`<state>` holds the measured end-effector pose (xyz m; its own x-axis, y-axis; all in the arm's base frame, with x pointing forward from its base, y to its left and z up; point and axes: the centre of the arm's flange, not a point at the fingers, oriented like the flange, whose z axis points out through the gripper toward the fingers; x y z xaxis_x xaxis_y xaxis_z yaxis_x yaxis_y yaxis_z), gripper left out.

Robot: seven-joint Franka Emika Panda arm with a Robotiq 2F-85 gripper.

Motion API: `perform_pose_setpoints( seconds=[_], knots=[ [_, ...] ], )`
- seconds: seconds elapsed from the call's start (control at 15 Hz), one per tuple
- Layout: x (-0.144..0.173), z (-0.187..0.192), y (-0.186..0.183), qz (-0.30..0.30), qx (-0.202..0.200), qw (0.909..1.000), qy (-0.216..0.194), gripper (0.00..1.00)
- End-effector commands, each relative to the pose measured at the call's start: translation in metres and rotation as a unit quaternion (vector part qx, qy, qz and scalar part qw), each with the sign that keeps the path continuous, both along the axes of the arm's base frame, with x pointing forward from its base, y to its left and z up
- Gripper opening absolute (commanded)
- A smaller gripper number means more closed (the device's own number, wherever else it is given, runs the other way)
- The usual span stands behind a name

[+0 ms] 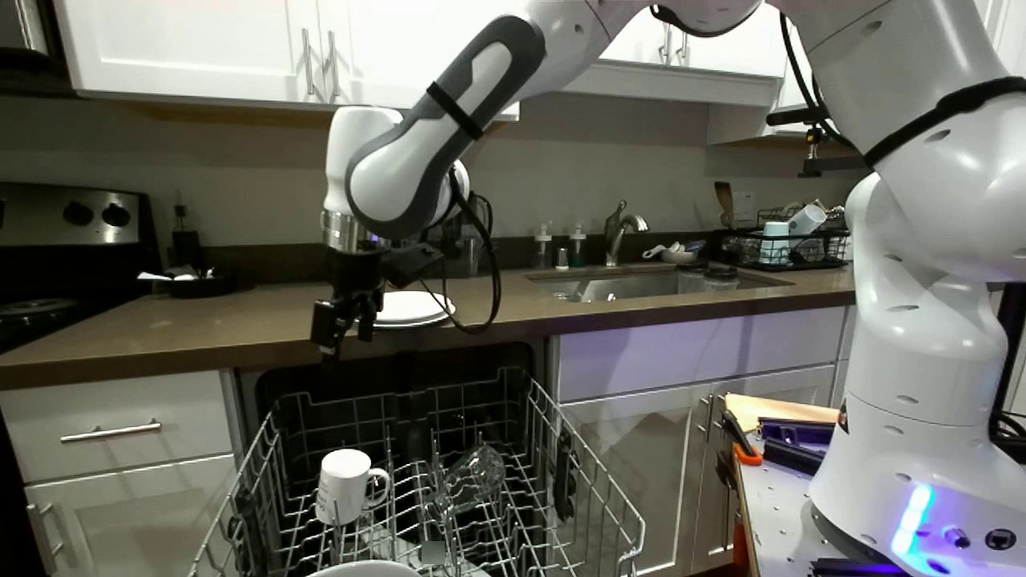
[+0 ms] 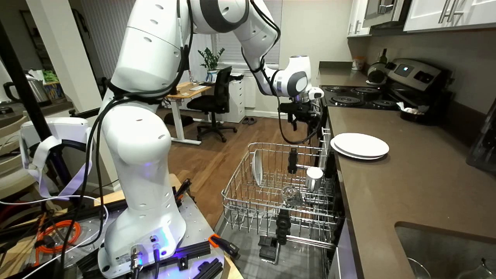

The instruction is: Move the white mug to the right side of the dishwasher

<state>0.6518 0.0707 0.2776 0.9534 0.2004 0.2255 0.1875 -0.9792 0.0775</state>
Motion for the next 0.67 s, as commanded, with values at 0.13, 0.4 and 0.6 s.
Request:
perform_pose_setpoints(
  seconds=[0.13, 0.4, 0.6],
  knots=[
    [0.013, -0.057, -0.012, 0.025, -0.038, 0.9973, -0.058, 1.0],
    [0.018, -0.089, -0.037, 0.015, -0.025, 0.9982, -0.052, 1.0],
    [0.017, -0.107, -0.049, -0.003, -0.027, 0.9995, -0.016, 1.0]
  ],
)
